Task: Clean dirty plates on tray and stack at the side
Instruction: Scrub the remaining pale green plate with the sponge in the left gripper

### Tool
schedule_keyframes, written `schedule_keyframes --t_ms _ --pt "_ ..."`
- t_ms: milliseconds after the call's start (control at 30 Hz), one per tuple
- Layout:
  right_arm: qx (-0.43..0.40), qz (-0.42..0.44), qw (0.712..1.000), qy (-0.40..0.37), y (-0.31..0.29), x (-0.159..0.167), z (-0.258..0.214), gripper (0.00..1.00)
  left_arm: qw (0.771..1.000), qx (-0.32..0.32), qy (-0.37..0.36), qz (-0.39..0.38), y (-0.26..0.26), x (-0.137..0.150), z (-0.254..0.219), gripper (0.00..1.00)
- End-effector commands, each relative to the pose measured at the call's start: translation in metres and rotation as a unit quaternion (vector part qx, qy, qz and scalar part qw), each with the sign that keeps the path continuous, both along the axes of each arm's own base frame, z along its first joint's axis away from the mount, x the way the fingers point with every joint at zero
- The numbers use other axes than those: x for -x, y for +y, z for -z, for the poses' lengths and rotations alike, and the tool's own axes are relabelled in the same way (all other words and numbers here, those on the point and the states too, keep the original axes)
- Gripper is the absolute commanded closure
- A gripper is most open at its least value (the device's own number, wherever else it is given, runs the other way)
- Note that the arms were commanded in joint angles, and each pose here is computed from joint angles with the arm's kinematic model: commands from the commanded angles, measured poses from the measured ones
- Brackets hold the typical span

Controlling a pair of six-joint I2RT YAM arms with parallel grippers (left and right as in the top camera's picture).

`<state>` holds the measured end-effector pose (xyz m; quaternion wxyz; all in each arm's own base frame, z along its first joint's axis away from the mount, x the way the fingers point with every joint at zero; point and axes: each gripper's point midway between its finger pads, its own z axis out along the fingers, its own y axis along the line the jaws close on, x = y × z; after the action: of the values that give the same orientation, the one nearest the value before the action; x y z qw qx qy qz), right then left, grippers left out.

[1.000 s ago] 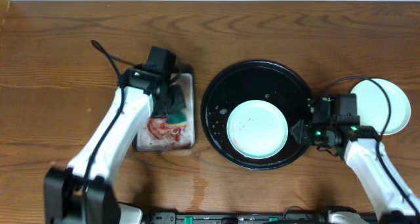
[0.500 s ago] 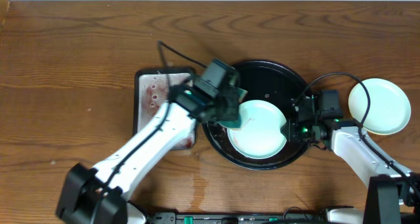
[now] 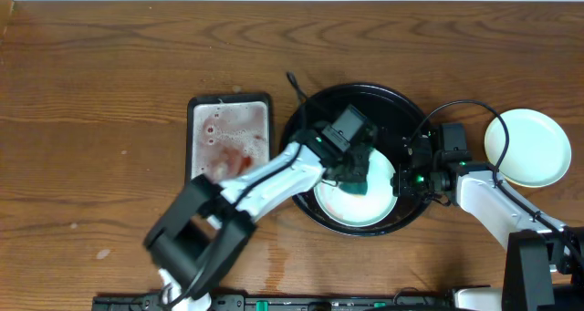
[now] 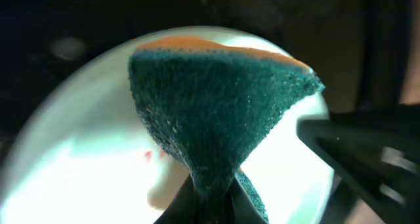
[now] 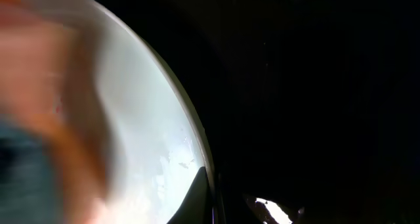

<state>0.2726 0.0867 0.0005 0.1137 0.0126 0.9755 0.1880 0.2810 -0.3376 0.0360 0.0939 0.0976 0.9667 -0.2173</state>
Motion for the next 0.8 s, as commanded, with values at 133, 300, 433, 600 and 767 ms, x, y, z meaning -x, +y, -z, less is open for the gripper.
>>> schedule_keyframes --t_ms 133,300,433,600,767 --pt "0.021 0.006 1.000 0.021 -0.005 0.007 0.009 0.99 0.995 -0.071 0.060 -0.039 0.021 0.009 0.060 0.93" --pt "0.023 0.004 0.999 0.027 -0.006 0.010 0.010 0.99 0.969 -0.216 0.052 -0.109 0.091 0.006 0.070 0.93" --pt "0.027 0.005 0.999 0.026 -0.007 0.010 0.010 0.99 0.948 -0.285 0.058 -0.132 0.127 0.007 0.062 0.92" --pt "0.032 0.007 0.999 0.026 -0.009 0.009 0.011 0.99 0.932 -0.331 0.055 -0.136 0.144 0.007 0.048 0.93" --pt "0.033 0.007 0.999 0.024 -0.009 0.009 0.011 0.99 0.952 -0.270 0.060 -0.133 0.116 0.003 0.055 0.92"
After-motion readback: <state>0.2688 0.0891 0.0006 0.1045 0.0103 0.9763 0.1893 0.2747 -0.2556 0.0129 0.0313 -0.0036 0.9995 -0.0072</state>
